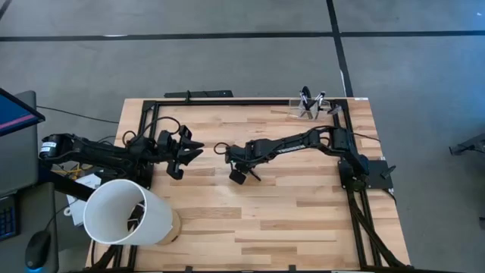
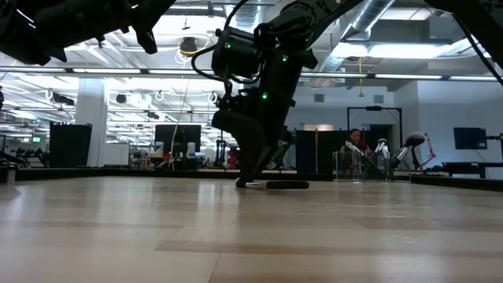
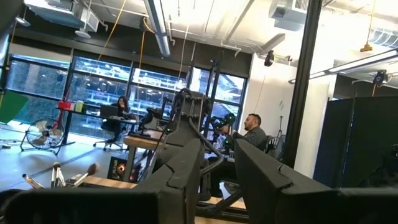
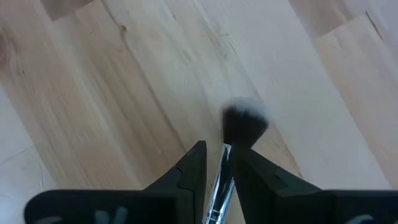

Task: Put items in baskets/containers
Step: Put the powder brush into the right section of the transparent organizer

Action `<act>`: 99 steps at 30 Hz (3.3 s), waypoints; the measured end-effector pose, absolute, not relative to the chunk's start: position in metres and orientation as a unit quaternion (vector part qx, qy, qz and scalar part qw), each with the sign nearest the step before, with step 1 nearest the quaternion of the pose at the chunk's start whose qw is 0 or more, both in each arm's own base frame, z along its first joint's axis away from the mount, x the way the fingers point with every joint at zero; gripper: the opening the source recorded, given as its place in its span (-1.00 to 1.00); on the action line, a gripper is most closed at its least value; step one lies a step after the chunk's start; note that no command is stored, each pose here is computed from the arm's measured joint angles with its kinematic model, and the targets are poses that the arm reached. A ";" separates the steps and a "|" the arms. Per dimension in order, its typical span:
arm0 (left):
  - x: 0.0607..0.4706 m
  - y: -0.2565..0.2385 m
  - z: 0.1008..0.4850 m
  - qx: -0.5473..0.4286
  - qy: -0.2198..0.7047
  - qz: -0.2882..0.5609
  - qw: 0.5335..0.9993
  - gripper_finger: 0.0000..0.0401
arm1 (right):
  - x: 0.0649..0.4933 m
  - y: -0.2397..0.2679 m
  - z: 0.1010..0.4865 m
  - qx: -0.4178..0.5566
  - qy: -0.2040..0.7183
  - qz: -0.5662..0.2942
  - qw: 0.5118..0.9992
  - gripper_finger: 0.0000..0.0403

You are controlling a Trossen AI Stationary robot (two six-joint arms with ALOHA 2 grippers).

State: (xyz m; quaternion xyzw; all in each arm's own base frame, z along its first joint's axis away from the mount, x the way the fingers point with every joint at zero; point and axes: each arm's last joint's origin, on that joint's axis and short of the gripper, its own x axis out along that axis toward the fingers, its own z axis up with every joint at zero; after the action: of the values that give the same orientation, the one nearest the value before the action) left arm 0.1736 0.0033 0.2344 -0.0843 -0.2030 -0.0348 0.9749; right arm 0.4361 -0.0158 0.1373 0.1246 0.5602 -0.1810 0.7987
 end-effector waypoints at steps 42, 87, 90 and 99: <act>0.174 0.003 0.233 -0.085 -0.197 -0.034 0.976 -0.52 | 0.419 -0.015 0.140 0.122 0.604 -0.202 0.761 -0.23; 0.175 0.003 0.233 -0.085 -0.191 -0.036 0.977 -0.52 | 0.301 -0.028 0.196 0.074 0.379 -0.240 0.891 -0.78; 0.175 0.003 0.233 -0.085 -0.192 -0.034 0.977 -0.52 | 0.265 -0.041 0.199 0.073 0.297 -0.309 0.901 -0.83; 0.175 0.003 0.233 -0.084 -0.192 -0.033 0.977 -0.52 | 0.171 -0.077 0.181 0.058 0.062 -0.530 0.844 -0.77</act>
State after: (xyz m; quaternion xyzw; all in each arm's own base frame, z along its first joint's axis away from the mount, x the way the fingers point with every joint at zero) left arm 0.1747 0.0033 0.2325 -0.0837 -0.1917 -0.0332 0.9773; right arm 0.1706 -0.0769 0.1807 0.0576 0.0618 -0.5297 0.8440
